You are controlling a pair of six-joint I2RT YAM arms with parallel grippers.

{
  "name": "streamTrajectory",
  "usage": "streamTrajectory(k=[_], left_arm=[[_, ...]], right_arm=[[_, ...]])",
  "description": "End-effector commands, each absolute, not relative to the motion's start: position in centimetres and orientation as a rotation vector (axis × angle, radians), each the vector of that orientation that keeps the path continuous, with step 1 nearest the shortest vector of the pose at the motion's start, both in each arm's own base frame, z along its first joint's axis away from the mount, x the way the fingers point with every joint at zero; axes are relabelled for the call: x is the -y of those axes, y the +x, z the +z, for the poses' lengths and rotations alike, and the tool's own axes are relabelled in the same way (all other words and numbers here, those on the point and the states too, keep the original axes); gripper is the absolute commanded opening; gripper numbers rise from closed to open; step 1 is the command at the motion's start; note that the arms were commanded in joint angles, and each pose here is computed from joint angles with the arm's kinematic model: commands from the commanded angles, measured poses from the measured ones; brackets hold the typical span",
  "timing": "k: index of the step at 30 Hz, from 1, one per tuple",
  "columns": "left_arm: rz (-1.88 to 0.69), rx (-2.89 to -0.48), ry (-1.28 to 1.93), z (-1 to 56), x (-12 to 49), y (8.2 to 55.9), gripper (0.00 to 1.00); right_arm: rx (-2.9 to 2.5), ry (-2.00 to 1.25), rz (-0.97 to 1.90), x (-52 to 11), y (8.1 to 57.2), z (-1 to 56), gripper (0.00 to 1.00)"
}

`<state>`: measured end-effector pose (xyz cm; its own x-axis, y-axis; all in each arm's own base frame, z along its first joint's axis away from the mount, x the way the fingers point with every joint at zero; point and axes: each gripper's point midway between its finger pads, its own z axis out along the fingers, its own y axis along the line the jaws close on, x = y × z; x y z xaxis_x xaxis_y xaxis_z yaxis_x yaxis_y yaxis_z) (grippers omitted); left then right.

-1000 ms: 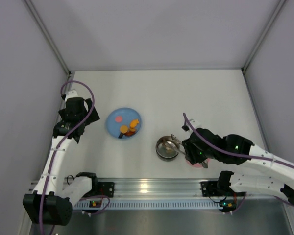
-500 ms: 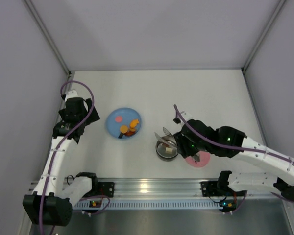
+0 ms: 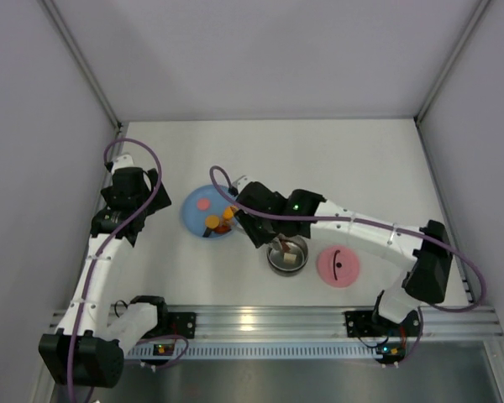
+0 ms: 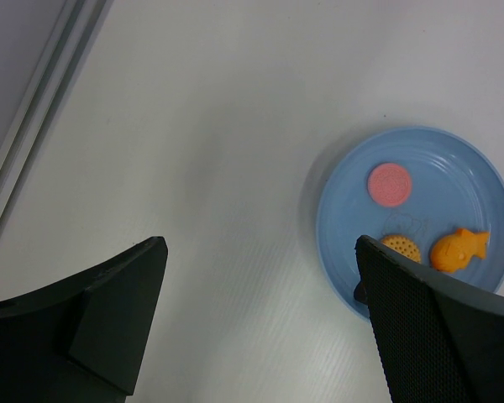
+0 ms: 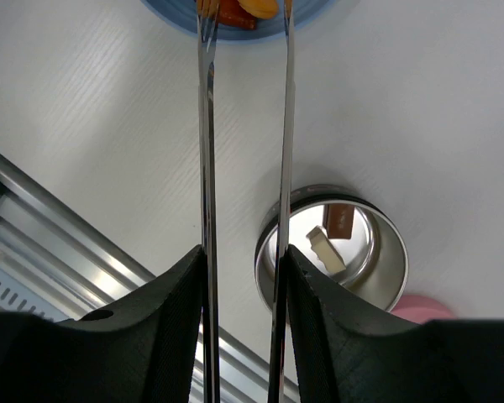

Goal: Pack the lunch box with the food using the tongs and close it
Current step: Pick up the fake food from the plate.

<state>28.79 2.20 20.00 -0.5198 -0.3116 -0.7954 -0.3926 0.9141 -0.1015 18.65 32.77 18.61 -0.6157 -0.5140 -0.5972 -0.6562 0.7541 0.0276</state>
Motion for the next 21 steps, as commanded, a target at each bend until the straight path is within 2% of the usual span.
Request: streamTrajectory(k=[1, 15, 21], left_arm=[[0.083, -2.086, -0.488, 22.2, -2.0, 29.6, 0.99], [0.084, -2.086, -0.484, 22.2, -1.9, 29.7, 0.99], [0.083, -2.087, -0.481, 22.2, -1.9, 29.6, 0.99]], right_arm=[[-2.288, -0.876, 0.376, -35.8, 20.5, 20.2, 0.40], [-2.318, -0.906, 0.283, -37.9, 22.5, 17.3, 0.39], [-2.329, -0.912, 0.268, -37.7, 22.5, 17.0, 0.34]])
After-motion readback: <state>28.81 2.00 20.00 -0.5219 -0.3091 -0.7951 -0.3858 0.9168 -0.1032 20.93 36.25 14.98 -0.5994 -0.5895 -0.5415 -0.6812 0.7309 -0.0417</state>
